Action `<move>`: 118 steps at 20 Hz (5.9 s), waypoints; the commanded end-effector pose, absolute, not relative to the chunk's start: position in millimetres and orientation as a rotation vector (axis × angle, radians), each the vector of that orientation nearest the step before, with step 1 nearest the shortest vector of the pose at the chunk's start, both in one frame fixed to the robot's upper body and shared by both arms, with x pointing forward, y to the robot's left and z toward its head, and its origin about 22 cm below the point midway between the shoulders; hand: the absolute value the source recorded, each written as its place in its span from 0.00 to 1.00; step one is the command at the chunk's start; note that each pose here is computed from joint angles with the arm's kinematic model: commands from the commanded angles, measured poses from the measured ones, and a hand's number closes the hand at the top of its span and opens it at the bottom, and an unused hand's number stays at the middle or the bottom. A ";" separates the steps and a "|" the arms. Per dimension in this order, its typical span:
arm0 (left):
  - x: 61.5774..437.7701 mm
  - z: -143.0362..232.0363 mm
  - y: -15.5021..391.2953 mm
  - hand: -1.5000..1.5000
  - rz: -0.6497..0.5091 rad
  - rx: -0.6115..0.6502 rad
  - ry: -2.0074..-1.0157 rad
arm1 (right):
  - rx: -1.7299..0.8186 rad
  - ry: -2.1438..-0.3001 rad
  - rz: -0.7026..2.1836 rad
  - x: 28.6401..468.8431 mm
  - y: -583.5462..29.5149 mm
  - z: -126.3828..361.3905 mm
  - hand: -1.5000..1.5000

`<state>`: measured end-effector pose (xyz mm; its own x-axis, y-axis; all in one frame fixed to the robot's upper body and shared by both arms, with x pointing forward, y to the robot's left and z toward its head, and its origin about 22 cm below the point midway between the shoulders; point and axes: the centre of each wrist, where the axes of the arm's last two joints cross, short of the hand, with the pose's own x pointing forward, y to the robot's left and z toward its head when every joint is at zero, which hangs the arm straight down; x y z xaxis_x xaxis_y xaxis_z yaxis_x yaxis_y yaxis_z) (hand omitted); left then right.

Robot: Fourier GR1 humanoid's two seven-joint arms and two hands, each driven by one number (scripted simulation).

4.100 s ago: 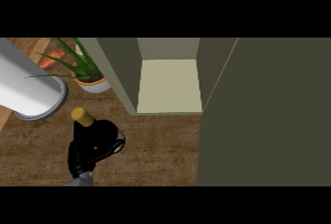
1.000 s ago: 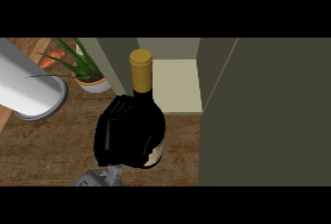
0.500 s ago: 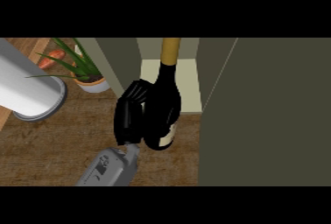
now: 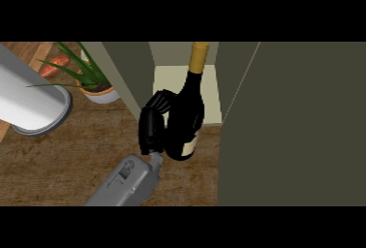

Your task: Pick up the wine, place it into the cabinet and close the cabinet

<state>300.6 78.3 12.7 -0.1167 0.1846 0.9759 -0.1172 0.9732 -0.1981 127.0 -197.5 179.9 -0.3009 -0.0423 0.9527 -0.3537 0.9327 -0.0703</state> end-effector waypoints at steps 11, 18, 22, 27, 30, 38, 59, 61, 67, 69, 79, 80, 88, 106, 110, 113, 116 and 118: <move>324.8 -24.9 89.2 1.00 0.362 -0.067 -1.609 | 0.354 -1.927 0.302 87.8 -215.1 203.0 0.00; 343.4 -25.0 89.8 1.00 0.368 -0.056 -1.597 | 0.334 -1.912 0.328 79.8 -218.3 207.9 0.00; 358.1 1.7 71.0 1.00 0.378 -0.036 -1.596 | 0.366 -1.905 0.292 100.4 -216.9 197.8 0.00; 378.6 3.0 82.2 1.00 0.391 -0.024 -1.574 | 0.363 -1.919 0.298 89.8 -213.8 203.4 0.00; 393.8 17.5 81.0 1.00 0.400 -0.029 -1.597 | 0.361 -1.899 0.318 97.9 -215.1 196.5 0.00; 419.1 45.0 80.9 1.00 0.348 0.145 -1.632 | 0.367 -1.918 0.296 95.2 -218.0 192.3 0.00; 444.3 46.2 146.4 0.00 0.183 0.579 -1.566 | 0.401 -1.926 0.311 100.5 -208.5 185.9 0.00; 432.1 21.0 149.7 0.00 0.191 0.569 -1.588 | 0.386 -1.916 0.340 89.7 -213.8 192.0 0.00; 432.5 22.6 148.7 0.00 0.140 0.499 -1.669 | 0.393 -1.924 0.303 90.1 -210.2 191.0 0.00; 439.4 39.8 138.8 0.00 0.137 0.427 -1.697 | 0.390 -1.899 0.310 89.6 -212.5 188.2 0.00; 421.3 25.8 99.4 0.00 0.167 0.197 -1.825 | 0.379 -1.919 0.299 87.2 -209.9 194.7 0.00; 424.3 37.4 94.4 0.00 0.162 0.165 -1.873 | 0.351 -1.914 0.278 89.1 -211.1 191.0 0.00; 397.7 22.5 81.5 0.00 0.169 0.040 -1.877 | 0.347 -1.910 0.282 89.0 -211.7 191.4 0.00; 274.7 28.1 75.9 0.00 0.221 -0.146 -1.850 | 0.331 -1.929 0.313 88.1 -211.9 193.4 0.00; 252.9 17.0 105.1 0.00 0.202 -0.143 -1.870 | 0.353 -1.902 0.295 77.2 -206.9 189.4 0.00; 236.0 42.0 87.4 0.00 0.222 -0.173 -1.891 | 0.330 -1.929 0.283 84.2 -212.8 195.7 0.00; 199.6 38.6 85.0 0.00 0.230 -0.203 -1.887 | 0.323 -1.925 0.303 80.2 -206.0 202.6 0.00; 195.3 24.2 108.9 0.00 0.238 -0.167 -1.892 | 0.354 -1.849 0.375 85.5 -203.3 193.0 1.00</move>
<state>217.4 98.0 29.1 -0.3179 0.2277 0.9204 0.0084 0.9714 -0.2374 117.5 -198.8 165.1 -0.2719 -0.0473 0.9612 -0.3802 0.9228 -0.0621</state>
